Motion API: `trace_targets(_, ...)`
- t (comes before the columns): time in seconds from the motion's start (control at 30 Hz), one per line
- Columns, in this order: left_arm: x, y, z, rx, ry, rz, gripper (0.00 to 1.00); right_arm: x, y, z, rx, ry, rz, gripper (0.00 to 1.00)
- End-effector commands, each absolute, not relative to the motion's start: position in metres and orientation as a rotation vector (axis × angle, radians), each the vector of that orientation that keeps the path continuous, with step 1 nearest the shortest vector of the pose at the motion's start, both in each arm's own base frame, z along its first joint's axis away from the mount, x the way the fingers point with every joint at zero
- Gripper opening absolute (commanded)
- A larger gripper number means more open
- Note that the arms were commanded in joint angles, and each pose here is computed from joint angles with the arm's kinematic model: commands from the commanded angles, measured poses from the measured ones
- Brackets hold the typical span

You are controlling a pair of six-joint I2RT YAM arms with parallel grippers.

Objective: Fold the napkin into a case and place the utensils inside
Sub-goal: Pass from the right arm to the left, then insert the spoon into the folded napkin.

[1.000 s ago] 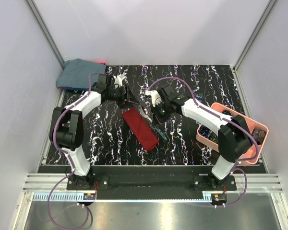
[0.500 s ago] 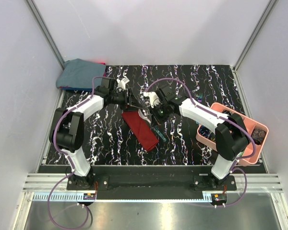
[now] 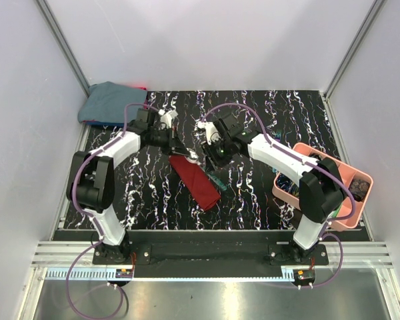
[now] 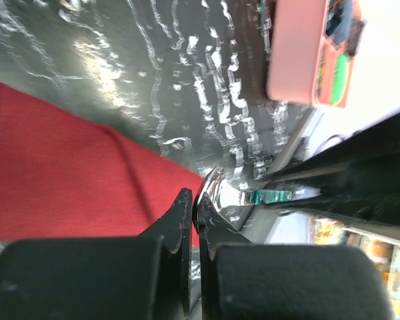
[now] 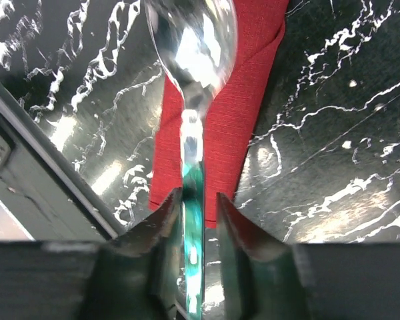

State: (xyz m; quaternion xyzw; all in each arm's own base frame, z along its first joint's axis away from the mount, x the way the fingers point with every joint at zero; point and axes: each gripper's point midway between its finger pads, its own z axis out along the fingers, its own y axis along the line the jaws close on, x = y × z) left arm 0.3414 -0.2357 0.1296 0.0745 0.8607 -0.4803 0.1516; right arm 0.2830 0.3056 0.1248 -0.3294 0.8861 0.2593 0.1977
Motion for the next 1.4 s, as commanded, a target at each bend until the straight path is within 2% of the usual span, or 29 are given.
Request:
trace_targets(0.0,0.361,-0.188,0.157,0.444,2.272,-1.196,0.00,0.283,0.306,0.131,-0.761,2.542,0.715,0.40)
trace_targets(0.1,0.370,-0.166,0.160,0.465,2.247,-1.198,0.00,0.268,0.302,0.115,-0.702,2.628,0.745,0.39)
trace_targets(0.2,0.380,-0.148,0.160,0.510,2.251,-1.142,0.00,0.252,0.292,0.099,-0.688,2.684,0.748,0.33)
trace_targets(0.23,0.383,-0.145,0.162,0.505,2.240,-1.153,0.00,0.245,0.286,0.090,-0.684,2.716,0.737,0.30)
trace_targets(0.27,0.384,-0.142,0.156,0.495,2.265,-1.158,0.00,0.242,0.283,0.089,-0.685,2.719,0.738,0.21)
trace_targets(0.33,0.397,-0.134,0.155,0.516,2.279,-1.063,0.00,0.231,0.277,0.081,-0.680,2.755,0.741,0.13)
trace_targets(0.37,0.400,-0.131,0.149,0.528,2.291,-1.043,0.00,0.228,0.275,0.083,-0.674,2.755,0.745,0.05)
trace_targets(0.5,0.416,-0.121,0.139,0.550,2.294,-1.002,0.00,0.213,0.268,0.081,-0.616,2.773,0.775,0.00)
trace_targets(0.87,0.451,-0.119,0.128,0.559,2.282,-1.013,0.00,0.179,0.275,0.047,-0.513,2.860,0.981,0.00)
trace_targets(1.2,0.449,-0.126,0.113,0.536,2.313,-1.026,0.00,0.184,0.281,0.030,-0.409,2.894,0.993,0.00)
trace_targets(1.37,0.446,-0.151,0.109,0.563,2.311,-1.051,0.00,0.186,0.281,0.024,-0.362,2.906,0.975,0.00)
